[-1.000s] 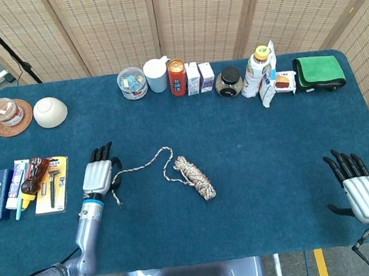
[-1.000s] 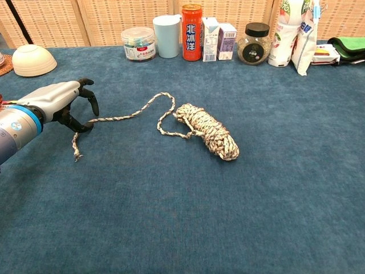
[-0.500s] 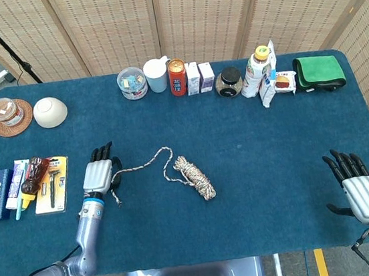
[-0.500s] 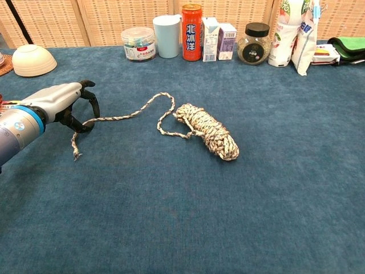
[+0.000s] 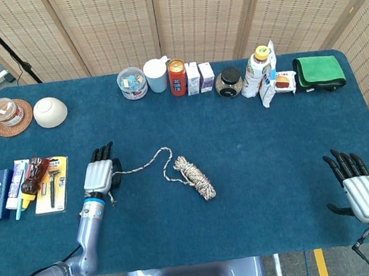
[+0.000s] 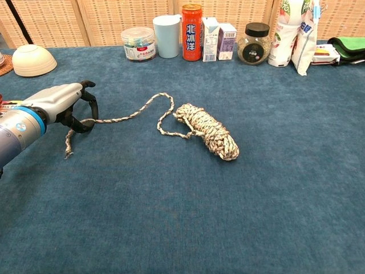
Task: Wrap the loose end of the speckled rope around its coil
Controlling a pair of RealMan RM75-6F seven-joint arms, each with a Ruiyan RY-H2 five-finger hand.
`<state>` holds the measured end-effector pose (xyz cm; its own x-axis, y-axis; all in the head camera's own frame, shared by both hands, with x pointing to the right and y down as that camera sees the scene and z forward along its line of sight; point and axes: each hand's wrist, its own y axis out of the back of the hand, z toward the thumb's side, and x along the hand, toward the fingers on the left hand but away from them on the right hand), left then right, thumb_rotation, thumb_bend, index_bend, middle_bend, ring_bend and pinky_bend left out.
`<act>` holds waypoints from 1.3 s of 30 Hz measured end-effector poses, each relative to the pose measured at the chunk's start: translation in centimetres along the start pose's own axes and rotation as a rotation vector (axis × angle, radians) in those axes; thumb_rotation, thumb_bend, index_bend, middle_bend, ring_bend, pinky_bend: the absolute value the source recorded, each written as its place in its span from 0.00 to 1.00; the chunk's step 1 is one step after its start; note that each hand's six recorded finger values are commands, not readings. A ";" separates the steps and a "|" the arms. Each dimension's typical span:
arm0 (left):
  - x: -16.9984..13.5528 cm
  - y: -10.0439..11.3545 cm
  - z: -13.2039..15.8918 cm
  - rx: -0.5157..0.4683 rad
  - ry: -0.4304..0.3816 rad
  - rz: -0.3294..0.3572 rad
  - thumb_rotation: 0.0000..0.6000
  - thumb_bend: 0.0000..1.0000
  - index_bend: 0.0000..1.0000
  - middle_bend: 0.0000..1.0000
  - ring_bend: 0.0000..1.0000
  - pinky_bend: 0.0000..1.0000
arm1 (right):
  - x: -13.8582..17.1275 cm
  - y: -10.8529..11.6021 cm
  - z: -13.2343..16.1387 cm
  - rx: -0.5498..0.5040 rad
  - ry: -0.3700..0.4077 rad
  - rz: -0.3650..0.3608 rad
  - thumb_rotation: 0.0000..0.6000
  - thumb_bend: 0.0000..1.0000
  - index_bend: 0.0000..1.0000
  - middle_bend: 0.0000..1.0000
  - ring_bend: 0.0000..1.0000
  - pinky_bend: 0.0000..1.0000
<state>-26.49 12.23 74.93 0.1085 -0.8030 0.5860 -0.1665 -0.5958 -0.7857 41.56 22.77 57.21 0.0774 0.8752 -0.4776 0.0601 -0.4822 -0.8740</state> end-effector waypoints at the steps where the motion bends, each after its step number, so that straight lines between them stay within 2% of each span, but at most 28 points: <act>1: 0.0 0.0 0.0 0.001 0.001 0.000 1.00 0.44 0.55 0.00 0.00 0.00 | 0.0 0.0 0.0 0.000 0.000 0.000 1.00 0.00 0.00 0.00 0.00 0.00; 11: 0.0 0.3 -0.3 0.003 0.002 0.007 1.00 0.45 0.57 0.00 0.00 0.00 | 0.0 -0.1 0.0 0.000 0.000 0.002 1.00 0.00 0.00 0.00 0.00 0.00; 18: -0.2 1.6 -0.3 0.000 -0.016 0.037 1.00 0.45 0.57 0.00 0.00 0.00 | -0.1 -0.1 0.1 0.002 0.003 0.000 1.00 0.00 0.00 0.00 0.00 0.00; 26: -0.8 5.2 0.6 -0.007 -0.082 0.094 1.00 0.45 0.57 0.00 0.00 0.00 | -1.3 -0.3 1.6 -0.054 0.062 0.012 1.00 0.00 0.00 0.00 0.00 0.00; 34: -1.2 9.1 1.8 -0.007 -0.118 0.154 1.00 0.45 0.57 0.00 0.00 0.00 | -4.3 0.5 5.6 -0.115 0.183 0.078 1.00 0.00 0.00 0.00 0.00 0.00; 39: -1.5 10.9 2.3 -0.008 -0.127 0.187 1.00 0.45 0.57 0.00 0.00 0.00 | -5.4 0.9 8.3 -0.107 0.254 0.100 1.00 0.00 0.00 0.00 0.00 0.00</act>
<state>-26.21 6.88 65.01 0.1976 -0.8947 0.4005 -0.2032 -0.4371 -0.8762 32.96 17.93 58.30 0.3343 0.7918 -0.5112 0.1430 -0.5787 -0.8029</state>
